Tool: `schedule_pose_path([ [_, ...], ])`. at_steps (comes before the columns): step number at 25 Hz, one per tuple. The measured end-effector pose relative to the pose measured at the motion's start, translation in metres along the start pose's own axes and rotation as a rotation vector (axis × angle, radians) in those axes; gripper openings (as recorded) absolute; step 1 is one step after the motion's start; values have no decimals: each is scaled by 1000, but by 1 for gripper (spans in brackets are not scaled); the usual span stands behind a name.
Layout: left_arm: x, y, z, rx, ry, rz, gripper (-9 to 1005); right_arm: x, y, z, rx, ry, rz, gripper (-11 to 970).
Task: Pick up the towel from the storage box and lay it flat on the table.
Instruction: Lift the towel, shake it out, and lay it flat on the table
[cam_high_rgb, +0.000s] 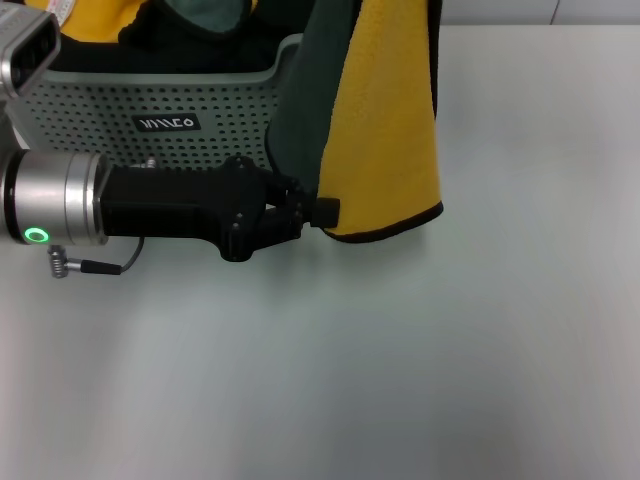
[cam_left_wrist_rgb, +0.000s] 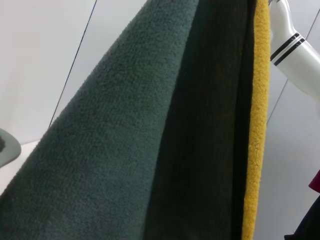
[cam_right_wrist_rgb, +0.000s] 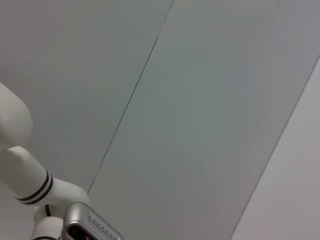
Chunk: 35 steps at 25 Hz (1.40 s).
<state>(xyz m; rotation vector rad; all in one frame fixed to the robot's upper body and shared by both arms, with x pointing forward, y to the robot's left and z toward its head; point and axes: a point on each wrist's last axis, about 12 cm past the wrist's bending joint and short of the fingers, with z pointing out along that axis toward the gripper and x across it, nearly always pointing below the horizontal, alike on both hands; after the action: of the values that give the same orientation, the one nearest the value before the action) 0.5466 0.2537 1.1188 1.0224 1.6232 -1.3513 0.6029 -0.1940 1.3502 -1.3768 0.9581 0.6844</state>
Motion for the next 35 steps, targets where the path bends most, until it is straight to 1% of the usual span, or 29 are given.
schedule_pose_path([
  [7, -1, 0, -4, -8, -17, -2, 42, 6, 5, -5, 4, 2, 22, 20],
  [11, -7, -1, -14, -6, -36, 0, 41, 17, 13, -14, 16, 22, 76, 20],
  [15, -17, 0, -27, 7, -67, -4, 40, 29, 24, -32, 17, 54, 159, 20],
  [19, -28, 0, -46, 35, -123, 0, 34, 39, 39, -59, 34, 55, 240, 20],
  [22, -41, 1, -64, 27, -170, 21, 33, 48, 51, -79, 66, 59, 285, 20],
  [23, -45, 2, -68, 19, -178, 25, 33, 48, 51, -79, 66, 59, 285, 21],
  [24, -50, 3, -73, 6, -191, 32, 33, 51, 54, -91, 119, 51, 287, 21],
  [26, -63, 6, -78, -10, -206, 53, 33, 52, 54, -98, 162, 41, 269, 21],
  [28, -79, 11, -77, -12, -210, 85, 34, 52, 51, -102, 200, 35, 240, 21],
  [31, -101, 16, -70, 7, -186, 123, 34, 51, 46, -99, 198, 37, 227, 21],
  [34, -114, 19, -66, 17, -133, 139, 34, 53, 52, -98, 164, 35, 247, 21],
  [35, -116, 20, -66, 21, -114, 139, 33, 55, 59, -99, 145, 32, 269, 21],
])
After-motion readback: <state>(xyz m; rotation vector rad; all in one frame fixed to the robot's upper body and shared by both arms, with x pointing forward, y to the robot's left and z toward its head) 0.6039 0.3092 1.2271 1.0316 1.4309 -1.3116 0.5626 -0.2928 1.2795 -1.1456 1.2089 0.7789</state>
